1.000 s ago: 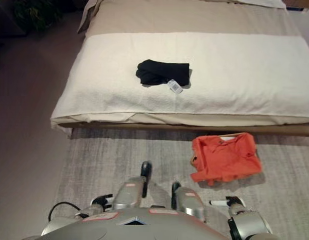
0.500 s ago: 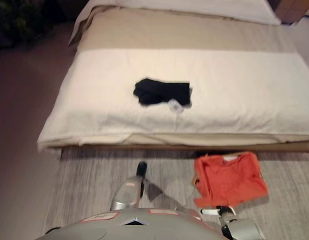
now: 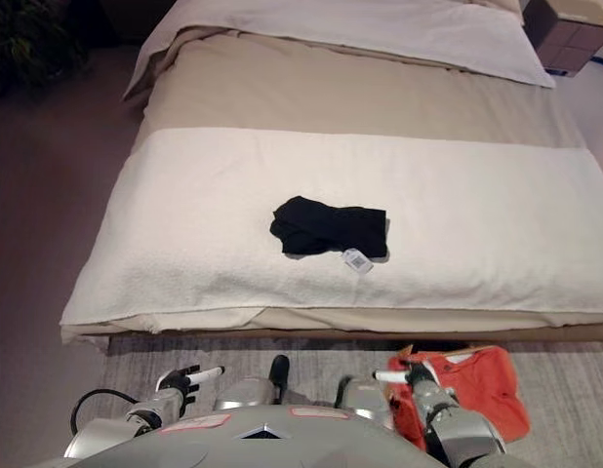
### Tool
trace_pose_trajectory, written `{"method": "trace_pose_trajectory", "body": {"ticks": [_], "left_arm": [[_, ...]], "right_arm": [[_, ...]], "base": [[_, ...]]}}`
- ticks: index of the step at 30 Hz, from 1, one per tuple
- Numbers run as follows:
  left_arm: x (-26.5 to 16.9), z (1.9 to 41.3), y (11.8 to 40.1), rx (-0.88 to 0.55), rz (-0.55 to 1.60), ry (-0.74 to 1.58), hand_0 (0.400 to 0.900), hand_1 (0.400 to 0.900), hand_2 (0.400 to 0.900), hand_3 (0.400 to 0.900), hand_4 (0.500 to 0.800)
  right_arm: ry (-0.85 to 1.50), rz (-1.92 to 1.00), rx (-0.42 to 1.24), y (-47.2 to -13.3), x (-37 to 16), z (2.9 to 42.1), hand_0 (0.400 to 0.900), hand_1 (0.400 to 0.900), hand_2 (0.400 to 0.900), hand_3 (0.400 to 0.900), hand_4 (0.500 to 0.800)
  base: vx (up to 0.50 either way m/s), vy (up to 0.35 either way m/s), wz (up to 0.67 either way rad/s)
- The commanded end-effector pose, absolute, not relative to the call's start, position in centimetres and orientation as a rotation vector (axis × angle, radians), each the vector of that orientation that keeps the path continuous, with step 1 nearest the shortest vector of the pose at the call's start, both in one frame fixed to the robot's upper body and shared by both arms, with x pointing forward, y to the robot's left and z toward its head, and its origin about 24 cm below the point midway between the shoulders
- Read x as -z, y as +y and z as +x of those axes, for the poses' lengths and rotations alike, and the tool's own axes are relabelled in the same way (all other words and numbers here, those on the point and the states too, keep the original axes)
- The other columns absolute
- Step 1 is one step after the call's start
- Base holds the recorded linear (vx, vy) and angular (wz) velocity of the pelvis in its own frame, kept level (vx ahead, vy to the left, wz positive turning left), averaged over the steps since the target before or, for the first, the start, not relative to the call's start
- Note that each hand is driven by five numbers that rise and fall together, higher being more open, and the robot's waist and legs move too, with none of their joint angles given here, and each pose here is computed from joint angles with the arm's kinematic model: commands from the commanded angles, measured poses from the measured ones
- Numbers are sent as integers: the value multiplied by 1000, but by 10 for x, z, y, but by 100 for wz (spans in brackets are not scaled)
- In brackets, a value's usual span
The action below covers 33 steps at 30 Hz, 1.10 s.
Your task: Put the clothes on the bed into the basket.
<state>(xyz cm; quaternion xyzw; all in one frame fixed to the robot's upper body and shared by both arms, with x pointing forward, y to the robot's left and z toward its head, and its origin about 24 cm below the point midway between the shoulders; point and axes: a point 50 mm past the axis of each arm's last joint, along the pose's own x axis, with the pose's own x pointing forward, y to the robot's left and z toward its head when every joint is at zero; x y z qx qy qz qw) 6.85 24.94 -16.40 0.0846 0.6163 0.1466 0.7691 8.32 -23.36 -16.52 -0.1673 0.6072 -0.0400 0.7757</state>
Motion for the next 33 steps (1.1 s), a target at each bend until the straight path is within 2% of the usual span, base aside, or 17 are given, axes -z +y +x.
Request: {"method": "trace_pose_trajectory", "body": {"ticks": [1, 4, 7, 11, 19, 27, 33], "left_arm": [[161, 58, 265, -331, 280, 1353, 900, 900, 900, 900, 800], [161, 55, 265, -361, 287, 1342, 900, 900, 900, 900, 800], [163, 50, 259, -370, 279, 1343, 900, 900, 900, 900, 800], [166, 56, 245, -308, 285, 1324, 900, 900, 900, 900, 800], [167, 70, 231, -306, 262, 1288, 900, 900, 900, 900, 800], [164, 91, 226, -329, 236, 1238, 900, 900, 900, 900, 800], [163, 100, 220, -324, 230, 1211, 900, 900, 900, 900, 800]], "right_arm": [[1285, -700, 23, -265, 155, 88, 900, 900, 900, 900, 800], [1145, -889, -4, -278, 139, 125, 900, 900, 900, 900, 800], [966, -1053, -14, -287, 114, 178, 900, 900, 900, 900, 800], [778, -1244, 15, -295, 69, 245, 900, 900, 900, 900, 800], [416, -1408, 54, -256, -15, 342, 900, 900, 900, 900, 800], [198, -1363, 103, -217, -75, 386, 900, 900, 900, 900, 800], [167, -1344, 136, -212, -95, 397, 900, 900, 900, 900, 800]], "base": [[153, -74, 19], [110, -65, 8], [83, -86, 2], [19, -68, 16], [-30, -48, 5], [-93, -33, 11], [-28, -53, 17]]}}
